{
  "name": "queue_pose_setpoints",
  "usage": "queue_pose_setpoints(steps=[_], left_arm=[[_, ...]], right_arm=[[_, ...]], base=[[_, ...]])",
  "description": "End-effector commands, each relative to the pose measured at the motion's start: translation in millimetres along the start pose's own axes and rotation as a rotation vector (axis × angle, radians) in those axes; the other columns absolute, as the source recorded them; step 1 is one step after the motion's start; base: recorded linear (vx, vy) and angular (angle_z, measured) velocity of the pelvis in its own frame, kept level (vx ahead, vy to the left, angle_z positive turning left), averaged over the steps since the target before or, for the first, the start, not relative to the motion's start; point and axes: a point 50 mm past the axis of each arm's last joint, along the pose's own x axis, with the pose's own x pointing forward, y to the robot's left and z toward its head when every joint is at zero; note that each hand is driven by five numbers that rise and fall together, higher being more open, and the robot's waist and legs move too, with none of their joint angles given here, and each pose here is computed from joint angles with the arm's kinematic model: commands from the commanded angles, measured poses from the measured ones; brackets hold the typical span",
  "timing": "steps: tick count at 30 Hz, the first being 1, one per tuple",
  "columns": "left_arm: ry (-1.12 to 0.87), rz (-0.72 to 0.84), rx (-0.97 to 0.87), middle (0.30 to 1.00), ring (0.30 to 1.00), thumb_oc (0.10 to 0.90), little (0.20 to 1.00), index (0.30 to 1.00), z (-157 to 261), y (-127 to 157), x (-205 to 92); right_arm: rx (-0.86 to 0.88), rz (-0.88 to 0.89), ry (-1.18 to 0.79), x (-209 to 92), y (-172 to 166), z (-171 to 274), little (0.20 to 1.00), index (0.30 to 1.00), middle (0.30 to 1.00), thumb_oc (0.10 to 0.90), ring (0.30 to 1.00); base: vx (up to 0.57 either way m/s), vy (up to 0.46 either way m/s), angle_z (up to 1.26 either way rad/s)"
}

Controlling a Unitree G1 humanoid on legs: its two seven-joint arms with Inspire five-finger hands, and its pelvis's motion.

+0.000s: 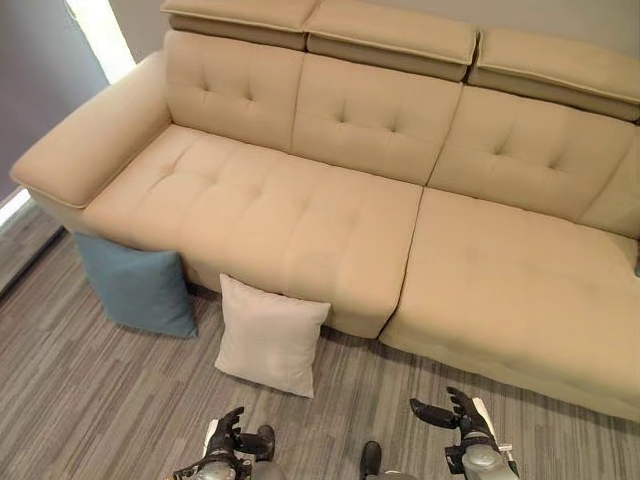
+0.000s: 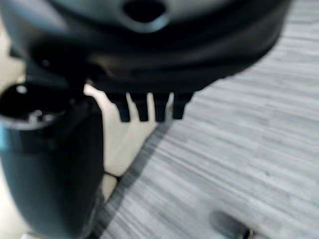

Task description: Pick up all the scattered cushions and arrange them neatly on the sofa.

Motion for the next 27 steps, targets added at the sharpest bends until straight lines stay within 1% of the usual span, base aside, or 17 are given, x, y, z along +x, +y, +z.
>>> queue_pose_setpoints(steps=[1, 5, 6, 12, 15, 20, 27], left_arm=[[-0.158, 0.029, 0.047, 0.9, 0.9, 0.8, 0.9, 0.9, 34.3, 18.3, 5.2], [-0.191, 0.059, 0.047, 0.9, 0.9, 0.8, 0.9, 0.9, 45.0, 27.4, 7.1], [-0.206, 0.083, 0.038, 0.9, 0.9, 0.8, 0.9, 0.9, 49.4, 34.0, 7.8], [-0.213, 0.104, 0.011, 0.9, 0.9, 0.8, 0.9, 0.9, 50.3, 39.1, 7.4], [-0.212, 0.091, 0.015, 0.9, 0.9, 0.8, 0.9, 0.9, 50.8, 34.7, 7.7], [-0.256, 0.033, 0.003, 0.9, 0.9, 0.8, 0.9, 0.9, 57.8, 21.6, 3.5], [-0.183, 0.016, 0.0, 0.9, 0.9, 0.8, 0.9, 0.9, 41.6, 16.7, 3.8]], right_arm=[[-0.011, 0.011, -0.112, 6.4, 1.9, 32.7, 0.9, 0.9, 0.9, 0.8, 0.9], [-0.009, 0.032, -0.126, 6.0, 9.2, 39.7, 0.9, 0.9, 0.9, 0.8, 0.9], [-0.019, 0.047, -0.149, 6.2, 14.2, 47.8, 0.9, 0.9, 0.9, 0.8, 0.9], [-0.02, 0.039, -0.18, 5.7, 11.5, 51.6, 0.9, 0.9, 0.9, 0.8, 0.9], [-0.016, 0.024, -0.191, 5.9, 8.4, 53.6, 0.9, 0.9, 0.9, 0.8, 0.9], [-0.023, -0.023, -0.24, 8.4, -10.1, 63.4, 0.9, 0.9, 0.9, 0.8, 0.9], [-0.016, -0.024, -0.213, 9.2, -11.4, 57.8, 0.9, 0.9, 0.9, 0.8, 0.9]], base=[[0.03, 0.214, -0.27], [-0.02, 0.239, -0.36], [-0.02, 0.123, -0.55], [0.03, 0.115, -0.33], [0.04, -0.047, 0.03], [0.01, -0.056, 0.39], [0.09, 0.054, 0.02]])
